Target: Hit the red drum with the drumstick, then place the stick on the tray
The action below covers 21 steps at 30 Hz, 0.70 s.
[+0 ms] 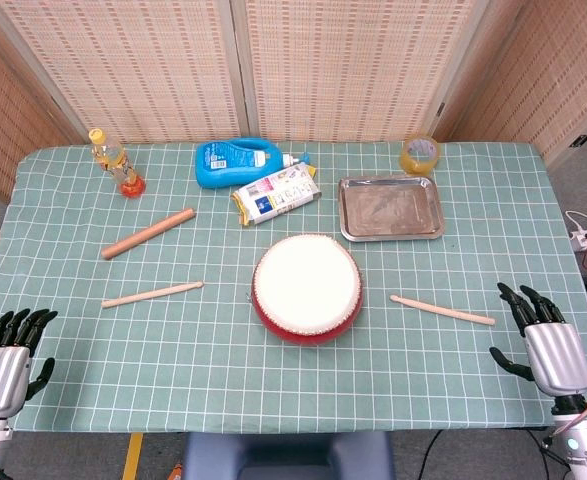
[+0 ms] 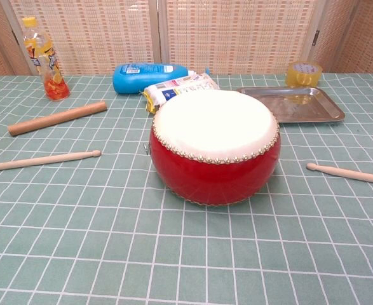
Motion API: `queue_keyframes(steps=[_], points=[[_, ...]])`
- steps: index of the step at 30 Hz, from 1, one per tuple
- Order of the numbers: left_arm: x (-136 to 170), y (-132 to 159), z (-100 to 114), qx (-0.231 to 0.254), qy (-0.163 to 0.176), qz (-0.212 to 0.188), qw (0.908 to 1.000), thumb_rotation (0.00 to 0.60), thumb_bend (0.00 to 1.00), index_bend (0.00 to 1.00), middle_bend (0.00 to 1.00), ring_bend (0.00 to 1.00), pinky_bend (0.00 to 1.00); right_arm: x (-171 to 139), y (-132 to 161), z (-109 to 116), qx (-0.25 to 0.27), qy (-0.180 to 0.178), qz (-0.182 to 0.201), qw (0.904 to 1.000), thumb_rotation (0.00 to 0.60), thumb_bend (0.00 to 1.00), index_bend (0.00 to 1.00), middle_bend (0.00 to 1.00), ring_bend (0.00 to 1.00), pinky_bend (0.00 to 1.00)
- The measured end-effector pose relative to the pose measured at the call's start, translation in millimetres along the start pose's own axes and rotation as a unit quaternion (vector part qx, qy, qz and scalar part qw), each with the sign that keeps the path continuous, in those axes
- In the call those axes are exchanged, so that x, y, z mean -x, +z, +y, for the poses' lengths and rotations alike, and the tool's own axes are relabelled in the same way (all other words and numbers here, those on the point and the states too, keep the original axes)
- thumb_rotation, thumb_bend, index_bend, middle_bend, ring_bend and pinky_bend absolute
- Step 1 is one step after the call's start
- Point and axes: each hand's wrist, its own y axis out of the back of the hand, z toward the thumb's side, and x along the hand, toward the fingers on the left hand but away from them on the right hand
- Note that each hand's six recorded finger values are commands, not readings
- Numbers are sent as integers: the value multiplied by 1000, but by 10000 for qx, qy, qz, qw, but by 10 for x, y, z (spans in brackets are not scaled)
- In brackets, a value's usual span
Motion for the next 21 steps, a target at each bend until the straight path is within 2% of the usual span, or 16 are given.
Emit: queue_keyframes(steps=[10, 14, 21], points=[[61, -22, -18, 65, -64, -24, 10000, 600, 343, 170, 141, 75, 58, -14, -131, -48, 108, 18, -442, 9990, 600, 210, 20, 203, 91, 185], [68, -25, -39, 96, -105, -24, 9999, 600, 345, 170, 141, 75, 58, 74, -167, -145, 39, 196, -644, 9977, 600, 208, 30, 203, 93, 186], [83, -57, -78, 130, -165, 23, 9998, 600, 345, 170, 141, 75, 58, 390, -181, -478, -134, 619, -800, 9948, 600, 208, 210, 203, 93, 186]])
